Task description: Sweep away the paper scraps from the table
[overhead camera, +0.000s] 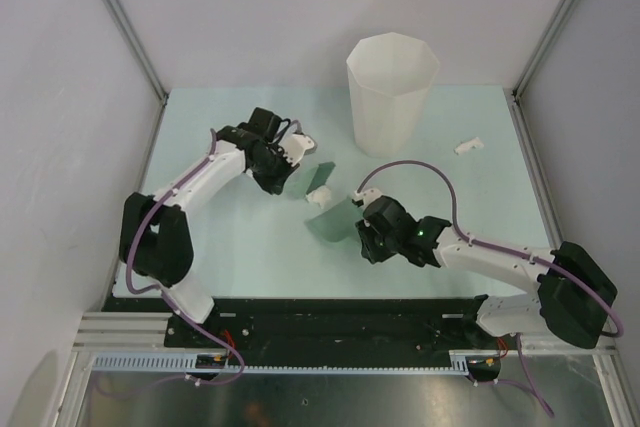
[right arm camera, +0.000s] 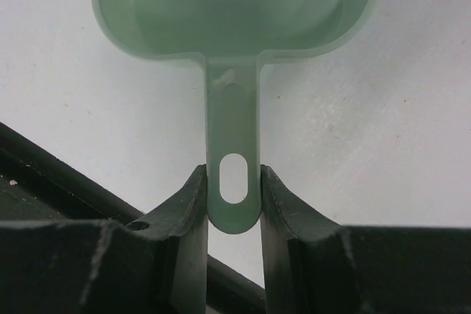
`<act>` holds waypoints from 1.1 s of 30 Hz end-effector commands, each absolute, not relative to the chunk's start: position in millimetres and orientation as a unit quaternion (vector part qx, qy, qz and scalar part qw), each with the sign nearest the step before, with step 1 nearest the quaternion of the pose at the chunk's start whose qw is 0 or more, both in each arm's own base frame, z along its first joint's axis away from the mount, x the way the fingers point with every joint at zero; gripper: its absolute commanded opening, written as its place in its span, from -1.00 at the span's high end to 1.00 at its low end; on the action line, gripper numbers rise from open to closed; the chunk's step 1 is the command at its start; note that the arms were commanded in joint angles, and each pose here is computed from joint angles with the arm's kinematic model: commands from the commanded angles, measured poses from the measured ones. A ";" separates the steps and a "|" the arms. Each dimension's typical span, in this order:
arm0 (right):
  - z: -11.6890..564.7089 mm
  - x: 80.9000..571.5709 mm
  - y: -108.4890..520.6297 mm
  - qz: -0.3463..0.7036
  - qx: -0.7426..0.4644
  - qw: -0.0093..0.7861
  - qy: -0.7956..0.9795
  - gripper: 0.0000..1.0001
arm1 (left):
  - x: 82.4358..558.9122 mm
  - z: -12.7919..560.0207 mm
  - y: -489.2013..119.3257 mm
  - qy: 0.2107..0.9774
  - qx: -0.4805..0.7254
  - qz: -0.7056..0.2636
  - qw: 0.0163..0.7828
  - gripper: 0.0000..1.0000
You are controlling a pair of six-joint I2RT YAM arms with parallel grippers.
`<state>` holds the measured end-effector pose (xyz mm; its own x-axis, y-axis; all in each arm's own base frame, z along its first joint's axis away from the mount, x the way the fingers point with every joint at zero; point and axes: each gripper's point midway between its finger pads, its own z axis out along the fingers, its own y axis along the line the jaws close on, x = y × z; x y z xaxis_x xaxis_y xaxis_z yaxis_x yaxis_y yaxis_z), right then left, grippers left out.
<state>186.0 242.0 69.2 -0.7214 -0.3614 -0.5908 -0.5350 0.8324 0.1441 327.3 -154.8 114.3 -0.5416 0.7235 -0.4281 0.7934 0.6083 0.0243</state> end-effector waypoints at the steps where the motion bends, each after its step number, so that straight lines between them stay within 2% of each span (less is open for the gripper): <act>1: 80.3 190.0 252.2 0.156 -0.264 0.298 0.904 1.00 | 295.9 148.2 -180.5 0.840 0.465 -0.175 0.217 1.00; 9: 72.2 185.8 247.0 0.139 -0.263 0.285 0.911 1.00 | 297.6 193.0 -179.3 0.826 0.460 -0.167 0.278 1.00; 20: 61.2 190.9 250.5 0.133 -0.261 0.280 0.914 1.00 | 344.0 129.4 -144.8 0.887 0.404 -0.054 0.217 1.00; 26: 65.7 200.5 256.0 0.144 -0.250 0.297 0.910 1.00 | 315.3 135.8 -191.6 0.849 0.459 -0.143 0.218 1.00; 33: 66.6 212.9 255.4 0.144 -0.241 0.311 0.908 1.00 | 270.2 160.9 -209.1 0.802 0.504 -0.222 0.232 0.99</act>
<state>195.5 247.4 52.8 -0.7130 -0.3896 -0.5830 -0.5422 0.8335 0.1061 300.0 -193.2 125.6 -0.4757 0.7386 -0.4776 0.8578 0.5098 -0.0660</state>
